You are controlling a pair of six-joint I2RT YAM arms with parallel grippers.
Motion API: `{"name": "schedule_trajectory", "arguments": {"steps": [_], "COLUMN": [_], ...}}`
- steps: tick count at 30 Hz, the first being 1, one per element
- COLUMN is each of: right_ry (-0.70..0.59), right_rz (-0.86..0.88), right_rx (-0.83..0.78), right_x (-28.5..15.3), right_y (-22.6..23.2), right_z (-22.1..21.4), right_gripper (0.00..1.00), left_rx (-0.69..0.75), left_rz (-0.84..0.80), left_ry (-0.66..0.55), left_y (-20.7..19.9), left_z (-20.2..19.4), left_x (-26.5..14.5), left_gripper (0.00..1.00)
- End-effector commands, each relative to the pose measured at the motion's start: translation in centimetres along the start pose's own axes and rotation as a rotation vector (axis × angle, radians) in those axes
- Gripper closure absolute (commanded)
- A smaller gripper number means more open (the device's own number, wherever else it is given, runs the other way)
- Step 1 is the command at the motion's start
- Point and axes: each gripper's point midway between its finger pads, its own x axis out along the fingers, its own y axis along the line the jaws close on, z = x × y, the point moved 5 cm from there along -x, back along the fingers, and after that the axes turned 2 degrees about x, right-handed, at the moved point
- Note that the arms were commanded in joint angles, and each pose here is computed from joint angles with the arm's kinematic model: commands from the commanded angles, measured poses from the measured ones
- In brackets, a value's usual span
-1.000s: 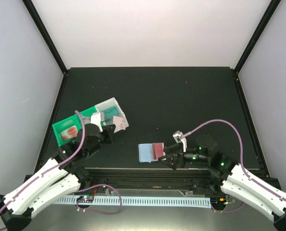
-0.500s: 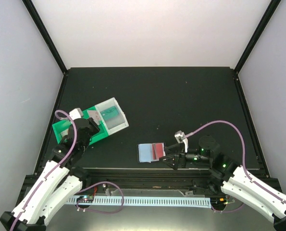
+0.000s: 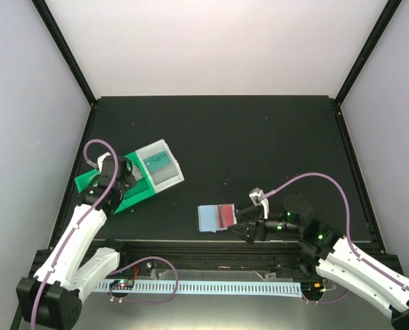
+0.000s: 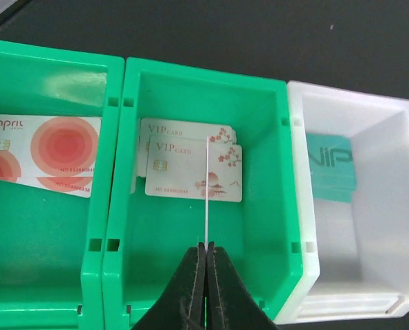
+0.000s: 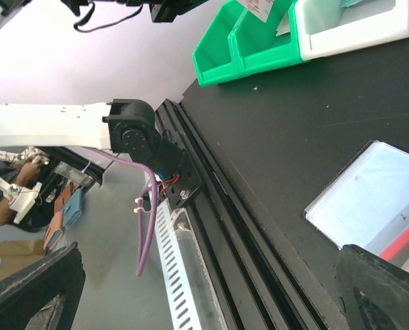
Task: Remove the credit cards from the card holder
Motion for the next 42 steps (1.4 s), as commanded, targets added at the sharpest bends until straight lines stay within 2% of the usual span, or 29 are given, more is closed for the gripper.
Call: {"name": "schedule_trajectory", "arguments": {"steps": [1,10,20,42], "right_ry": [-0.004,0.006,0.026,0.016], "right_rz": [-0.008,-0.003,0.003,-0.051], "right_rx": [-0.033,-0.052,-0.045,-0.032], "right_x": [-0.1,0.0,0.1,-0.2], "right_y": [0.0,0.1,0.0,-0.7], "right_z": [0.0,0.0,-0.3,-0.6], "right_gripper": [0.0,0.0,0.0,0.0], "left_rx": [0.111,0.245,0.262,0.237], "left_rz": [-0.03,-0.033,-0.039,-0.025], "left_ry": [0.079,0.223,0.406,0.394], "left_y": [-0.8,-1.6,-1.7,-2.0], "left_z": [0.8,1.0,-0.6,0.1], "left_x": [-0.2,0.6,3.2,6.0], "left_gripper": [0.98,0.98,0.98,0.98]}}
